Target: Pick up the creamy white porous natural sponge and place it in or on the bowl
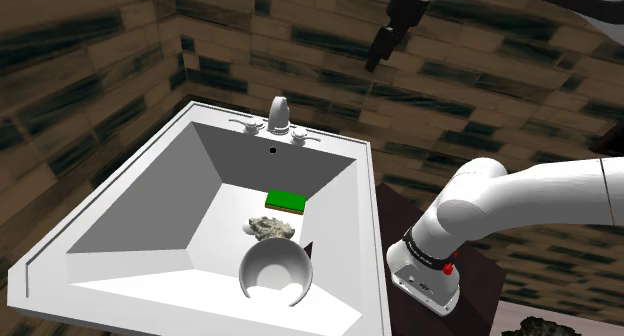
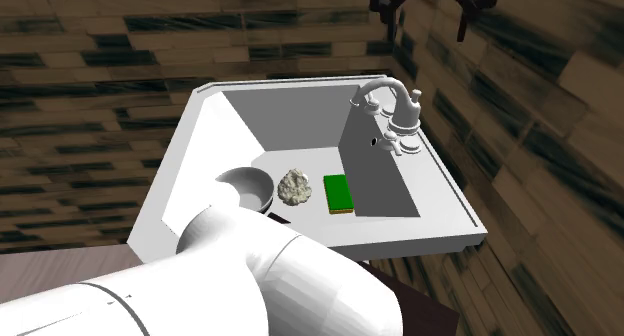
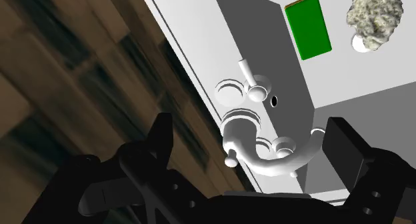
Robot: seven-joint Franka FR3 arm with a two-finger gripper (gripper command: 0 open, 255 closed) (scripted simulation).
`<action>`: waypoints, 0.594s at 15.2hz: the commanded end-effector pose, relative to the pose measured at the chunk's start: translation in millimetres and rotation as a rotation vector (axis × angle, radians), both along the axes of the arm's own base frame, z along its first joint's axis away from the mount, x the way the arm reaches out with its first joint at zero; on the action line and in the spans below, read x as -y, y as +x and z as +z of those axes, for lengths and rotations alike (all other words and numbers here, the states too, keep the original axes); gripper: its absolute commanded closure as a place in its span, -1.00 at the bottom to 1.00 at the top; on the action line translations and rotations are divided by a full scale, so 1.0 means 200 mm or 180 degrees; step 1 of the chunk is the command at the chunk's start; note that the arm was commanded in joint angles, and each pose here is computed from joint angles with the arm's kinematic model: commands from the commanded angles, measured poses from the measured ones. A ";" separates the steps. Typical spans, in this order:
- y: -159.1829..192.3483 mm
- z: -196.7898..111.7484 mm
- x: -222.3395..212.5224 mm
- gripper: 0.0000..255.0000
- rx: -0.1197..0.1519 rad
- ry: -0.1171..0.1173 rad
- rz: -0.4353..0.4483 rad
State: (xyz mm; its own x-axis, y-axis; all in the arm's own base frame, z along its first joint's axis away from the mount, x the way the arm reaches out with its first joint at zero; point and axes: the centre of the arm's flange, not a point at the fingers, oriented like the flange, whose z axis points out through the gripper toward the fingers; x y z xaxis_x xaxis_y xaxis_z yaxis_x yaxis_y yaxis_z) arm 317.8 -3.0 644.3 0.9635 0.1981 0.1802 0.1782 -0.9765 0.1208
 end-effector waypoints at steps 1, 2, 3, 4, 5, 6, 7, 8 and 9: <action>0.00 0.00 0.00 -1.00 0.0000 0.0000 0.0000; 0.01 -0.06 -0.02 -1.00 0.0004 0.0017 0.0013; 0.01 -0.12 -0.05 -1.00 0.0007 0.0035 0.0025; 0.02 -0.18 -0.07 -1.00 0.0011 0.0052 0.0038; 0.02 -0.24 -0.10 -1.00 0.0014 0.0069 0.0050; 0.03 -0.29 -0.12 -1.00 0.0018 0.0087 0.0063; 0.04 -0.35 -0.15 -1.00 0.0021 0.0104 0.0076; 0.04 -0.41 -0.17 -1.00 0.0025 0.0121 0.0088; 0.05 -0.47 -0.20 -1.00 0.0028 0.0139 0.0101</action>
State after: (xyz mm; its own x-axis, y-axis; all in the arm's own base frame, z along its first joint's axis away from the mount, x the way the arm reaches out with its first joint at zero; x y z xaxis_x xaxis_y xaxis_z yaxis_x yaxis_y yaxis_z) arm 324.0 30.4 562.1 0.9565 0.2180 0.1941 0.2050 -0.9750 0.0853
